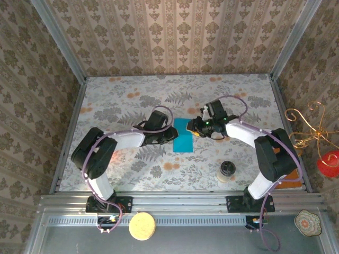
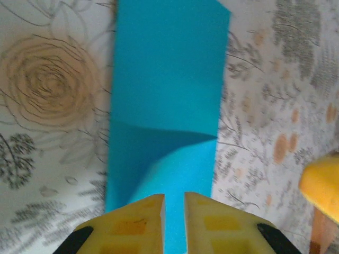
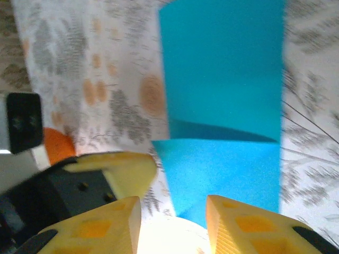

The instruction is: Fold a paper plane with a square sheet of paper (pick it up from the middle)

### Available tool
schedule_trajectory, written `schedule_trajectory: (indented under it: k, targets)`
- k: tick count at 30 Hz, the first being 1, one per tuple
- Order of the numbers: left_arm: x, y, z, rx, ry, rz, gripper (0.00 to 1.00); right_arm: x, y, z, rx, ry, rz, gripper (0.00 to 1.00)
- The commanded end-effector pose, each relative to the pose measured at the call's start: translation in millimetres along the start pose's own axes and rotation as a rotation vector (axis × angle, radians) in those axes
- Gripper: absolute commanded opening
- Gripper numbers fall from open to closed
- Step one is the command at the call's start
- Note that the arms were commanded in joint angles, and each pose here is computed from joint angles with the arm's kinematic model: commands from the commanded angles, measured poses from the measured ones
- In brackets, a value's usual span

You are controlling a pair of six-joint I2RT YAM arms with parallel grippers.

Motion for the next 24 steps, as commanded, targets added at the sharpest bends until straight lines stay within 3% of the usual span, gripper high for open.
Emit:
schedule_trajectory:
  k: [1, 17, 24]
  targets:
    - [8, -9, -11, 0.025, 0.039, 0.008, 0.19, 1, 7, -24, 0.093, 0.068, -0.009, 0.40]
    - [26, 4, 40, -0.181, -0.064, 0.006, 0.20, 33, 17, -24, 0.118, 0.040, 0.088, 0.41]
    - [27, 9, 47, -0.232, -0.061, -0.003, 0.20, 42, 15, -19, 0.098, 0.033, 0.105, 0.34]
Point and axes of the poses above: each hand's point on the last joint's axis, 136 mm out from that joint toward the fingers, its own x axis out along the fingers, its own z axis along the line the jaws close on, y = z × x, the point moved 1 cm from there along -x, back along the fingers, and after that the axes turned 2 degrees about x, right-handed, at the moved point
